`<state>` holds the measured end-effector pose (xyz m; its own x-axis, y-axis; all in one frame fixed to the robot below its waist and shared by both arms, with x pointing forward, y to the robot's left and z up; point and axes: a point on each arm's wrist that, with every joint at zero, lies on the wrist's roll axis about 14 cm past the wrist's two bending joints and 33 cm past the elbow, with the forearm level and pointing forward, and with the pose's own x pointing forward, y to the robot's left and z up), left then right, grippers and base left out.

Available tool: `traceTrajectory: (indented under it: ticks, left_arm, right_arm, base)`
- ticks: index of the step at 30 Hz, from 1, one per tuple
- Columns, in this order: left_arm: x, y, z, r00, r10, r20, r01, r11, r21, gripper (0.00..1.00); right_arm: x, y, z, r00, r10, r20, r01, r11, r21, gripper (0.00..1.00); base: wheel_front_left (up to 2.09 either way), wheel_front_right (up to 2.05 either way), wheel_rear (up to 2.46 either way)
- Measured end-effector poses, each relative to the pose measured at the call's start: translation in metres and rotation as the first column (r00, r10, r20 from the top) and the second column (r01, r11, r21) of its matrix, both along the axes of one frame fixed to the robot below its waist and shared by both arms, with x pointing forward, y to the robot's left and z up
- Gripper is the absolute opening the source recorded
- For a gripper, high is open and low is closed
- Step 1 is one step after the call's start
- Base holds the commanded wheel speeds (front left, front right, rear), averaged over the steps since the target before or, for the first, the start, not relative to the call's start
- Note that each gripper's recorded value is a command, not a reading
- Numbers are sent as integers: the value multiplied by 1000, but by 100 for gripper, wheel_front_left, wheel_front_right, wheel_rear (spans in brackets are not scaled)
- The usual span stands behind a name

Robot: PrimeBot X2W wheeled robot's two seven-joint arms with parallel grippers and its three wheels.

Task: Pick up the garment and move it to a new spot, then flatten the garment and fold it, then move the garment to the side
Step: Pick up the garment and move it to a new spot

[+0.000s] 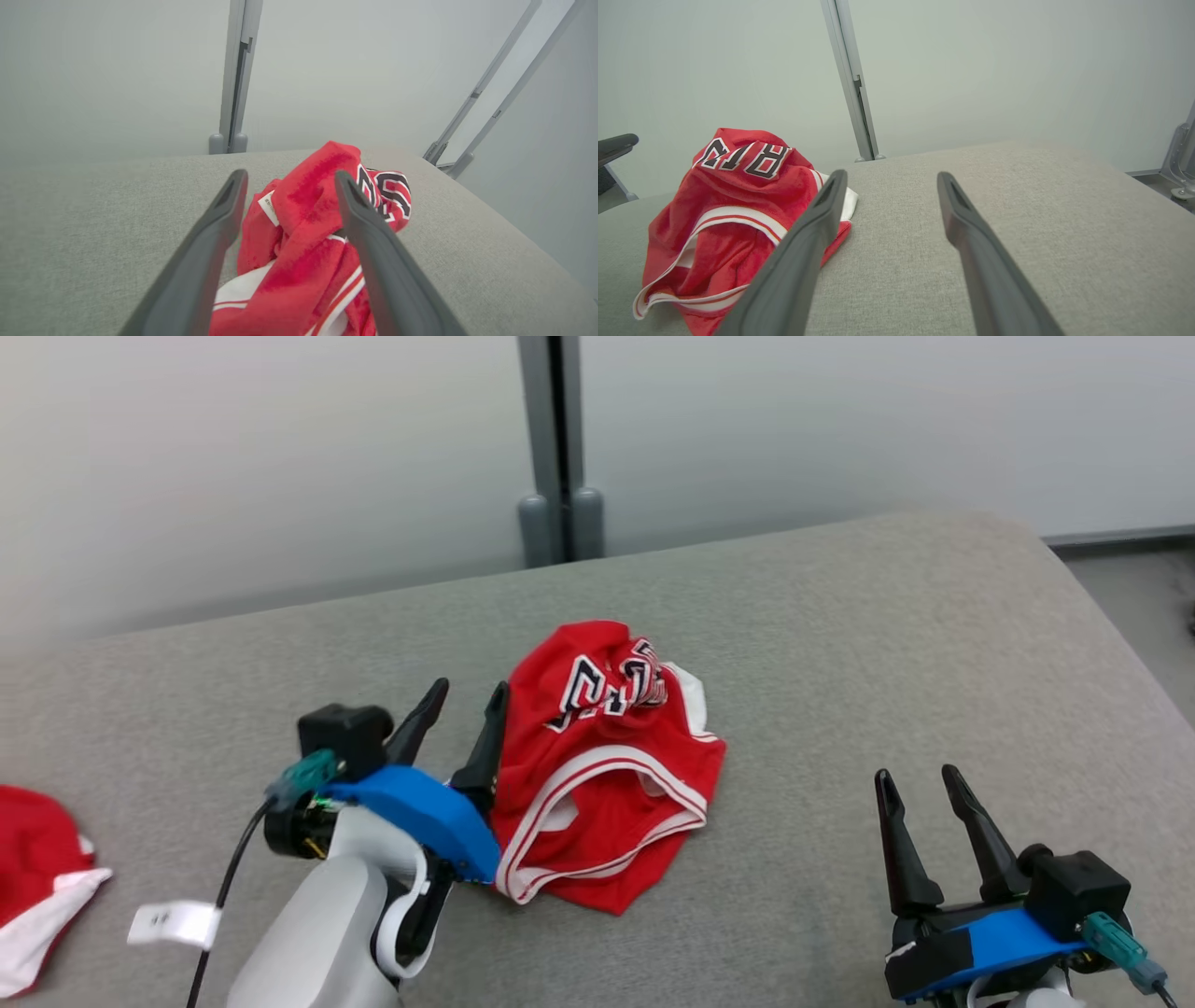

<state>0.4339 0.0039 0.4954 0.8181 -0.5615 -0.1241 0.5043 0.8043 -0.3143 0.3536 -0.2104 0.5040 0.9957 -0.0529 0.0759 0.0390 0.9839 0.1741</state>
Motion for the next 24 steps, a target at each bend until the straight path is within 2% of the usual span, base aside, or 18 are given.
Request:
traceTrajectory:
  ticks: [4, 6, 9, 20, 24]
  left_arm:
    - [-6, 40, 12, 986, 151, 70, -145, 986, -85, 100]
    - [-8, 51, 14, 979, 186, 87, -178, 980, -91, 100]
    - [-18, 93, 16, 943, 302, 141, -292, 953, -83, 100]
    - [-50, 145, 20, 877, 420, 232, -427, 904, -24, 100]
    - [-63, 158, -3, 878, 432, 208, -453, 889, 65, 100]
  right_arm:
    - [8, 14, 2, 999, 45, 7, -45, 999, -4, 100]
    - [10, 17, 2, 998, 54, 7, -54, 999, -5, 100]
    - [17, 27, 2, 996, 85, 3, -85, 996, -10, 100]
    - [25, 30, 2, 995, 96, -5, -96, 995, -15, 100]
    - [24, 25, -3, 996, 83, -28, -83, 996, -13, 100]
  base:
    - [0, 0, 0]
    - [0, 0, 0]
    - [0, 0, 0]
    - [0, 0, 0]
    - [0, 0, 0]
